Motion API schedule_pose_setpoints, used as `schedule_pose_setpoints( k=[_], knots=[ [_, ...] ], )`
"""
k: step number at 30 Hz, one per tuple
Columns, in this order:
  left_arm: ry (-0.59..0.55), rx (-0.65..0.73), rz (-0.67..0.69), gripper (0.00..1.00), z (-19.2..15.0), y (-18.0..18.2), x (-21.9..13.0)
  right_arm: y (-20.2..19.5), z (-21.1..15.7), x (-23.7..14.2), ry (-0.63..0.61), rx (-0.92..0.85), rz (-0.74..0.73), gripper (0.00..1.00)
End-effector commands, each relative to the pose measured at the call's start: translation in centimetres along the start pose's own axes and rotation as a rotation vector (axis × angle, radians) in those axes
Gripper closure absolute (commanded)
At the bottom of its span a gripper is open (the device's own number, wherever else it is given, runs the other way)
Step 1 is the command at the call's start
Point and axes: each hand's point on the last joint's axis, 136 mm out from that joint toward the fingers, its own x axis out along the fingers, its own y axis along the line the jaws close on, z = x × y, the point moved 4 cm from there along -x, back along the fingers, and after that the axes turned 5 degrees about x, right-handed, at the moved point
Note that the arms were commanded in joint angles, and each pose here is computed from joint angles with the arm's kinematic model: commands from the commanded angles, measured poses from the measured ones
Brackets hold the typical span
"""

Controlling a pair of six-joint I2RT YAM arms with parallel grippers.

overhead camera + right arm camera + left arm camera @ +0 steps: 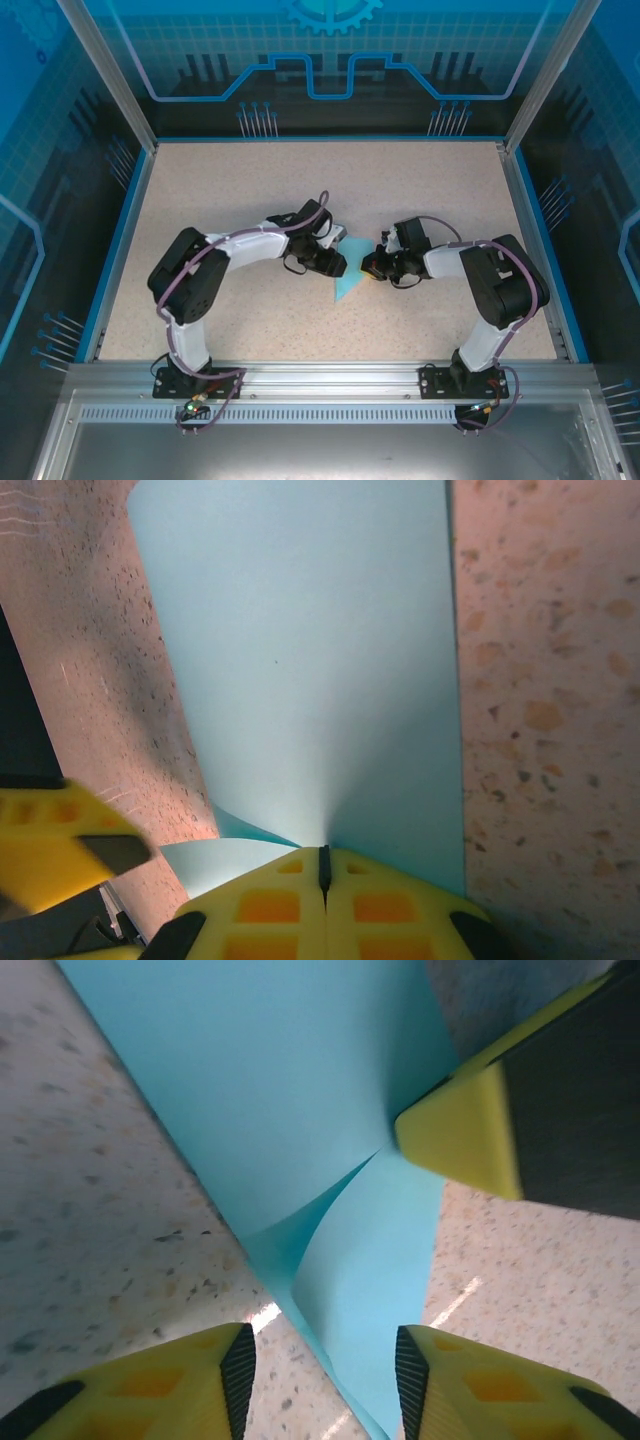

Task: Fold a paper plane with a square sheet of paper (pick it up from the middle)
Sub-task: Third fold the triangle at the center of the table.

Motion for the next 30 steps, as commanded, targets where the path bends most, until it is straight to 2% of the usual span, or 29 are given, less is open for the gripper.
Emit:
schedule_pose_setpoints(
  k=[1, 4, 7, 9, 17, 22, 30],
  knots=[
    [-0.076, -0.086, 0.018, 0.56, 0.8, -0.9, -3.2, -2.3, -1.0, 0.5, 0.012, 0.041, -0.103, 0.99],
    [-0.074, -0.088, -0.107, 0.71, 0.4, -3.5, -3.4, -2.2, -1.0, 0.4, 0.005, 0.053, -0.09, 0.99],
    [-0.001, -0.06, -0.221, 0.8, -0.5, -6.6, -2.2, -1.8, -0.9, 0.4, 0.001, 0.051, -0.074, 0.99],
    [0.047, -0.054, -0.238, 0.87, -1.3, -7.7, -0.7, -1.5, -0.8, 0.3, -0.003, 0.047, -0.071, 0.99],
    [0.114, -0.177, -0.195, 0.94, -2.8, -5.2, 3.2, -1.8, -0.9, 0.3, 0.006, 0.046, -0.083, 0.99],
    [0.144, -0.254, -0.17, 0.94, -4.1, -2.5, 4.3, -2.3, -1.1, 0.6, 0.014, 0.049, -0.098, 0.98],
    [0.228, -0.302, -0.106, 0.96, -7.5, 0.4, 4.8, -2.8, -1.3, 0.5, 0.016, 0.053, -0.125, 0.98]
  ],
)
